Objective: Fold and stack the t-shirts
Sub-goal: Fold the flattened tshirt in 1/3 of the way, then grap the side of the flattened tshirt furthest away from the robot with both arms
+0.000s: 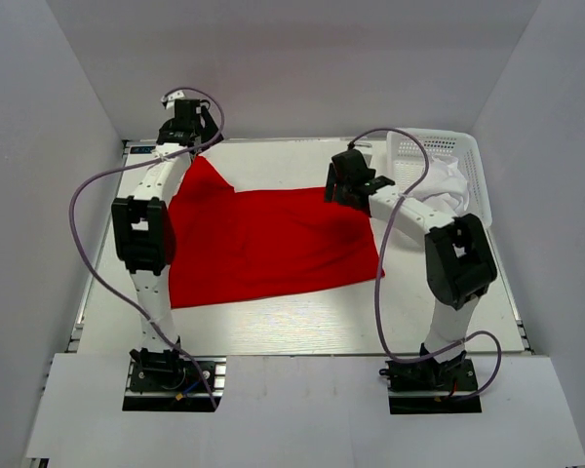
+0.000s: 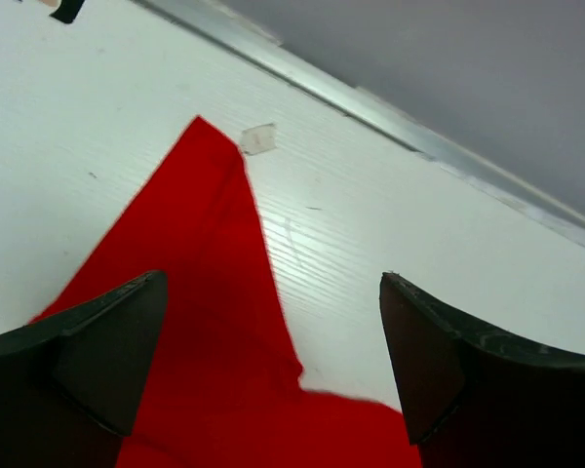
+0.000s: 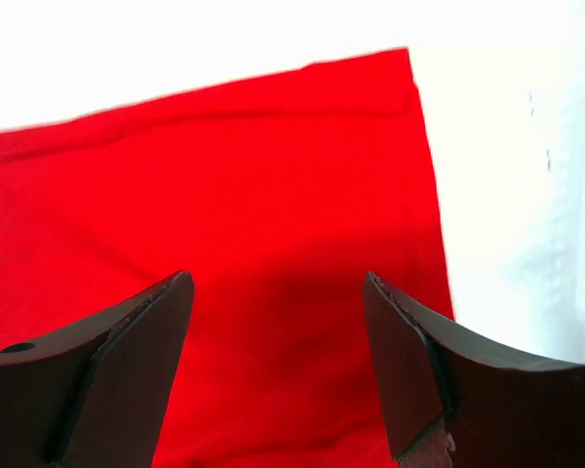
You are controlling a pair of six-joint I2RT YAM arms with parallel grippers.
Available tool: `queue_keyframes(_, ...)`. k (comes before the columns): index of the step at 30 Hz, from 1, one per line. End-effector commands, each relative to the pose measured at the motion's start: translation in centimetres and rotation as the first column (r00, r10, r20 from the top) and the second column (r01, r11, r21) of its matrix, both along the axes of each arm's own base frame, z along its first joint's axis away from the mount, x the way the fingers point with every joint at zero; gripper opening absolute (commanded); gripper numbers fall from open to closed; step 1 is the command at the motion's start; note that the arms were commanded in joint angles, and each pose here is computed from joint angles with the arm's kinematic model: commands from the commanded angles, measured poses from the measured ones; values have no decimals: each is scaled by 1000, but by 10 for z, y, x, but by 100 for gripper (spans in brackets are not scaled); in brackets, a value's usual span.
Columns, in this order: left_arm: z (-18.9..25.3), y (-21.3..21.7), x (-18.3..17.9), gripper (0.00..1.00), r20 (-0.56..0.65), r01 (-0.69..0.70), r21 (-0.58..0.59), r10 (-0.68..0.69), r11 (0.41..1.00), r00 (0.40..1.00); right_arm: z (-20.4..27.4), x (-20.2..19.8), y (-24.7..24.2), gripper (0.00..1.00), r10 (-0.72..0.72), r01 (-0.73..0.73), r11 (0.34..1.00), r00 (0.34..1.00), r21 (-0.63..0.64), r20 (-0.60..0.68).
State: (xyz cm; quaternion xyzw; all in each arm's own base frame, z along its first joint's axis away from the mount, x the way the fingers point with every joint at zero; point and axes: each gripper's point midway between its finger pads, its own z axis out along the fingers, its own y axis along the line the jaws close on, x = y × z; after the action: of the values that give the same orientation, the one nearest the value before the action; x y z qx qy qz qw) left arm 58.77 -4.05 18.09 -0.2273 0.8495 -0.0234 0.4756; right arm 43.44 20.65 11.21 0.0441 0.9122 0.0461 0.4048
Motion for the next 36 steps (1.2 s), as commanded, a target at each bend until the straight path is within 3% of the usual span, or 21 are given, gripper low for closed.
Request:
queue_keyframes(1,-34,22,7,100,-120,-7,31,11,999,993,14,33,-11,76,-42,44,998,998,-48,49)
queue_keyframes(5,-53,24,36,100,-113,40,25,-37,999,993,0,64,-10,76,-59,62,996,998,-60,37)
queue_keyframes(7,-56,22,46,100,-103,54,27,-51,998,993,18,85,-7,76,-62,66,997,994,-45,85)
queue_keyframes(8,-70,22,49,98,-115,54,27,-51,998,992,-2,91,-7,76,-47,51,996,997,-70,56)
queue_keyframes(9,-68,21,54,98,-95,54,27,-51,998,994,19,107,-6,76,-53,59,997,993,-50,103)
queue_keyframes(11,-75,27,58,98,-87,44,27,-42,999,995,-9,112,-3,76,-38,41,996,998,-81,48)
queue_keyframes(13,-84,25,66,93,-74,51,21,-49,998,996,4,126,-4,76,-43,47,997,997,-62,67)
queue_keyframes(19,-111,23,80,83,-71,58,15,-57,998,996,-33,131,1,76,-19,19,1000,1000,-23,20)
queue_keyframes(22,-116,23,88,73,-63,67,27,-65,997,996,-39,137,0,76,-36,36,999,999,-16,30)
queue_keyframes(29,-132,32,84,60,-90,27,60,-22,998,996,-56,143,-1,76,-56,56,998,998,36,6)
queue_keyframes(32,-150,29,82,47,-118,45,46,-40,998,992,-64,141,0,76,-65,66,997,998,41,-20)
queue_keyframes(35,-157,28,82,5,-130,40,40,-35,998,991,-66,138,-7,76,-79,79,997,996,13,-45)
queue_keyframes(36,-159,28,80,0,-140,40,40,-35,998,990,-70,131,-10,76,-85,84,996,994,-13,-73)
